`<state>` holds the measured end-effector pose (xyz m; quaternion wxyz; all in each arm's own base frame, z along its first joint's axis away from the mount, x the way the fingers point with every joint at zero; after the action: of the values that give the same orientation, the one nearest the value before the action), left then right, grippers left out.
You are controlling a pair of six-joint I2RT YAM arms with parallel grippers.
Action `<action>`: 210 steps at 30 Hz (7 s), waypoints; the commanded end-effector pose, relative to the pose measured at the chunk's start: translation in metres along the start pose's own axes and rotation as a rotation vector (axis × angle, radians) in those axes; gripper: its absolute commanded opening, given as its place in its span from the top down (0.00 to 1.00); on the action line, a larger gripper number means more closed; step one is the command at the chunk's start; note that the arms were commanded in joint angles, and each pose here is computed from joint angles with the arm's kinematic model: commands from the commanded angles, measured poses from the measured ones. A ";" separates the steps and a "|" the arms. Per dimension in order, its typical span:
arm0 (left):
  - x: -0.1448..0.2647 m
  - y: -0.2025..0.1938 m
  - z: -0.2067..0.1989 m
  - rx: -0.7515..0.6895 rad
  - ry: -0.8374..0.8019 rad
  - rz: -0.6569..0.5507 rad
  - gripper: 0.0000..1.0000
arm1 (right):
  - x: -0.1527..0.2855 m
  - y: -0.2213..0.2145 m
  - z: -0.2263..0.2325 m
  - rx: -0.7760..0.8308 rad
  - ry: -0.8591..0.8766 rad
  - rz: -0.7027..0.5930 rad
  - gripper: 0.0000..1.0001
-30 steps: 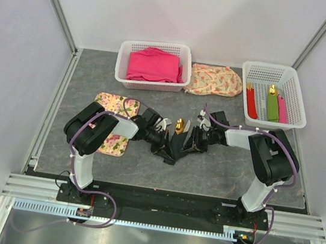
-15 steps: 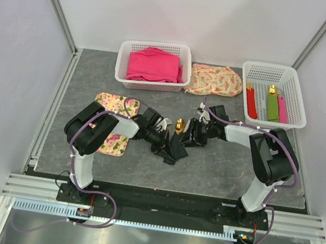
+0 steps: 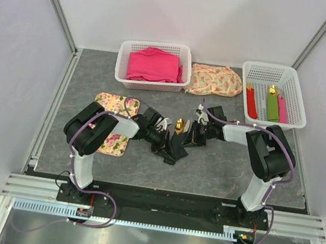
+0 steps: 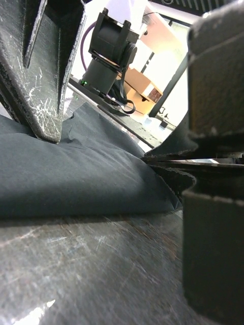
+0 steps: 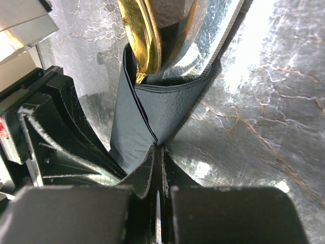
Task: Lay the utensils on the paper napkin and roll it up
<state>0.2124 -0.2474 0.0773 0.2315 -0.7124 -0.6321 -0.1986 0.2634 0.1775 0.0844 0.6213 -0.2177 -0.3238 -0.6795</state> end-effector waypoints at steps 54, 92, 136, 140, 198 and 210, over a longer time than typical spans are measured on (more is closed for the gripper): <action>-0.019 0.010 -0.004 -0.155 0.154 -0.034 0.89 | -0.005 -0.019 -0.014 0.012 -0.050 0.081 0.64; -0.020 -0.004 0.019 0.003 0.190 -0.037 0.98 | -0.002 -0.002 -0.007 0.039 -0.084 0.033 0.76; -0.012 0.003 0.015 -0.014 0.144 -0.085 0.98 | -0.034 -0.016 -0.020 0.017 -0.281 0.085 1.00; 0.002 0.009 -0.007 -0.095 0.022 -0.143 0.87 | -0.030 -0.010 -0.010 0.065 -0.216 0.045 1.00; 0.169 0.008 -0.030 -0.706 -0.214 -0.667 0.15 | 0.076 0.033 0.102 0.651 0.192 -0.328 1.00; 0.179 -0.018 -0.043 -0.999 -0.391 -0.732 0.12 | 0.125 0.026 0.159 0.803 0.320 -0.420 1.00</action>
<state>0.2207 -0.1265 0.1914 -0.2337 -0.5191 -0.7232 -0.3910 0.2629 0.1943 0.2336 0.5703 0.1160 -0.4906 -0.6486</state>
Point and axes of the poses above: each gripper's point midway between its finger pads, its own x axis back along the fingers, its own z axis along the line the jaws close on, y = z × x, the point moved 10 cm from there along x, back along the fingers
